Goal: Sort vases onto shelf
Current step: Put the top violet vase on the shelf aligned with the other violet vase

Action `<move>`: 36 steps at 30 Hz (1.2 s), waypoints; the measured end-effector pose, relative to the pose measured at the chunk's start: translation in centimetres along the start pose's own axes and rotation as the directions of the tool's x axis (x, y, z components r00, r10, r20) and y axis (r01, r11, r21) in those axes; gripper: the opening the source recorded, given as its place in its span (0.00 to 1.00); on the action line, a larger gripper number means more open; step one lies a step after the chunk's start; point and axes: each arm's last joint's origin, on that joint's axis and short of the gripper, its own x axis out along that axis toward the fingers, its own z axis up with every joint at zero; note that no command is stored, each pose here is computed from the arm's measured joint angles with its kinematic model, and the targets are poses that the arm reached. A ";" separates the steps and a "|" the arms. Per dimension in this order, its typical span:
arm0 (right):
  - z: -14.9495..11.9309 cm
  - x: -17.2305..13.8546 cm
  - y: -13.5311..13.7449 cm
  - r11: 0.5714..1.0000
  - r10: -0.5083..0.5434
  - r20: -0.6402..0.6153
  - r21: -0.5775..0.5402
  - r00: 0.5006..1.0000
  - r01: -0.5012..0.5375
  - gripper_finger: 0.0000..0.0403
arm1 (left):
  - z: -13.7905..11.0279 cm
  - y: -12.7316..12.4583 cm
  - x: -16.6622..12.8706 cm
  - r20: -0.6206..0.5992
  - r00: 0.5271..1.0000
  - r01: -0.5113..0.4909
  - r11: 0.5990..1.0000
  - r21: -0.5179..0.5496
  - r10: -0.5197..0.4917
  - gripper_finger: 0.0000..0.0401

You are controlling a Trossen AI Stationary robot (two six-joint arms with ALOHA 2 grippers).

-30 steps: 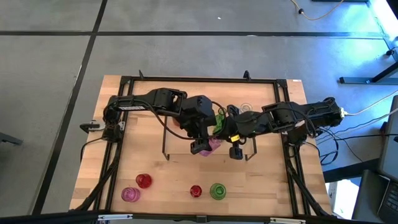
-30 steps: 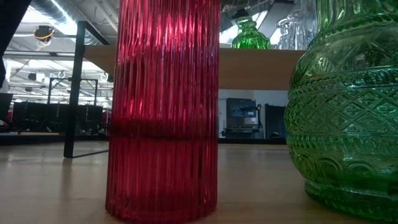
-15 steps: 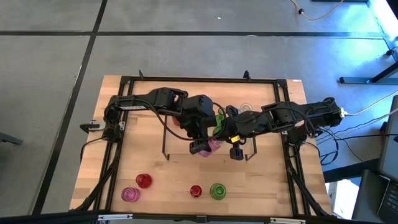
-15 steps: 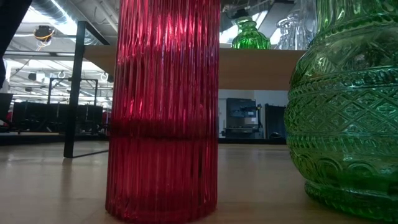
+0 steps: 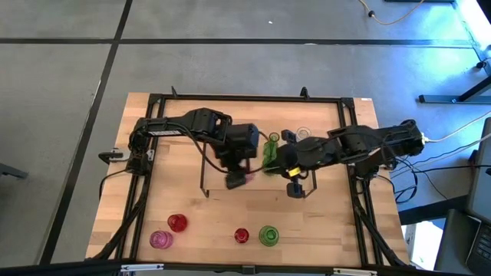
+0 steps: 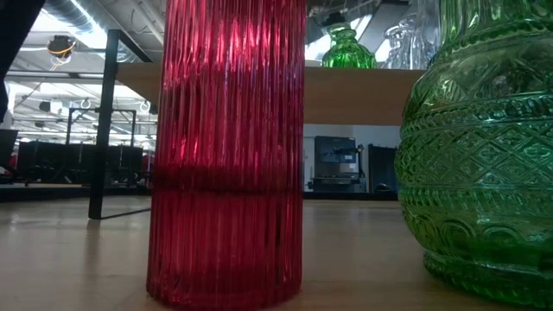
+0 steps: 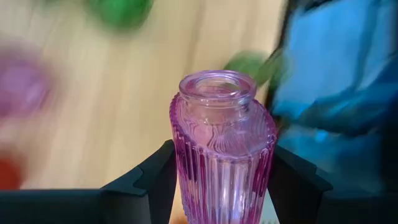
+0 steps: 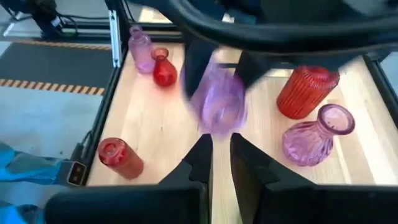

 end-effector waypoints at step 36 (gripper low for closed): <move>-2.8 -15.5 -3.4 0.973 -0.182 0.252 0.184 0.951 0.138 0.10 | -7.5 -3.4 -3.4 0.879 0.470 -0.225 0.974 0.038 0.074 0.49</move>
